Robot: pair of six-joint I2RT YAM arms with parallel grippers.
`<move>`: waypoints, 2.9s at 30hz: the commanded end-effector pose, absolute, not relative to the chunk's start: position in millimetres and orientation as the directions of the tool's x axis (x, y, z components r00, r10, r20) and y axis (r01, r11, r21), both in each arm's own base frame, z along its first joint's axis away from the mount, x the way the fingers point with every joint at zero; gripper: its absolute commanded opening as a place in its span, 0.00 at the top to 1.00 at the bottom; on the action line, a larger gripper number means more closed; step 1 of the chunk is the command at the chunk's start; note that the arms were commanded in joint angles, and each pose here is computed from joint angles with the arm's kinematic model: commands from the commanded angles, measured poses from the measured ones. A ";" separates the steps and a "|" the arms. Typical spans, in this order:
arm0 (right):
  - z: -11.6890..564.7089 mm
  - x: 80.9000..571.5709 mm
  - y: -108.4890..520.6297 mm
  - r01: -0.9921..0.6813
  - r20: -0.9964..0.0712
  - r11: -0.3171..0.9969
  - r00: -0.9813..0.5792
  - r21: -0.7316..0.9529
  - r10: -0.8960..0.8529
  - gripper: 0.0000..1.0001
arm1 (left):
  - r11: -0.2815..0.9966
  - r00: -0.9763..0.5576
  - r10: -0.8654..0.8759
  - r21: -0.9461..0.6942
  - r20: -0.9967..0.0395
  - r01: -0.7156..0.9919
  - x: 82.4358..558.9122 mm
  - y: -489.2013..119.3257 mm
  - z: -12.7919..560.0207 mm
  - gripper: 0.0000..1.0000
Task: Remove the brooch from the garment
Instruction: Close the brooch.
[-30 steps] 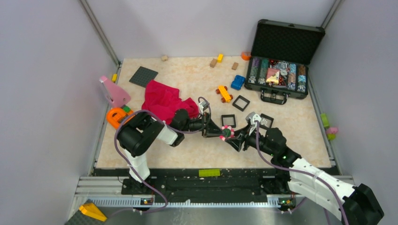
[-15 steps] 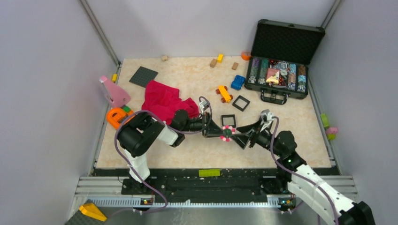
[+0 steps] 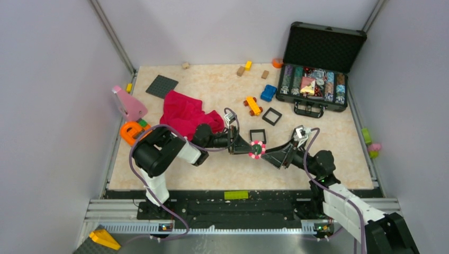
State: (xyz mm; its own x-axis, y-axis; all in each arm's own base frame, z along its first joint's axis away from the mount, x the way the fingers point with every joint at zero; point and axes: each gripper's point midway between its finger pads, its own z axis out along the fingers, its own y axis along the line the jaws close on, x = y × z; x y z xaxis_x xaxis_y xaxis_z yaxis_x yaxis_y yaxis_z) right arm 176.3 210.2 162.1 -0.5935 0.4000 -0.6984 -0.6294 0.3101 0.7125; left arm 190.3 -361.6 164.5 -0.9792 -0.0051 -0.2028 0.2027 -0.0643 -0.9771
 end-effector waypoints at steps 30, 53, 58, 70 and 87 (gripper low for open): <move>199.1 174.2 221.5 -0.708 -0.713 0.190 -0.578 0.680 0.398 0.46 | -0.193 -0.948 0.034 -0.933 -0.315 0.303 171.9 -367.3 206.0 1.00; 199.8 172.9 226.7 -0.722 -0.726 0.184 -0.574 0.667 0.379 0.50 | -0.208 -0.947 0.044 -0.930 -0.317 0.302 169.4 -369.1 208.8 1.00; 199.6 173.1 227.6 -0.721 -0.725 0.184 -0.576 0.669 0.378 0.52 | -0.209 -0.947 0.049 -0.930 -0.318 0.302 167.8 -369.3 208.5 1.00; 199.1 173.6 228.4 -0.715 -0.720 0.183 -0.583 0.675 0.377 0.54 | -0.211 -0.945 0.054 -0.929 -0.322 0.304 166.1 -369.3 208.6 1.00; 205.3 167.9 227.9 -0.738 -0.732 0.165 -0.563 0.654 0.382 0.47 | -0.255 -0.954 0.058 -0.928 -0.293 0.270 166.1 -368.7 213.0 1.00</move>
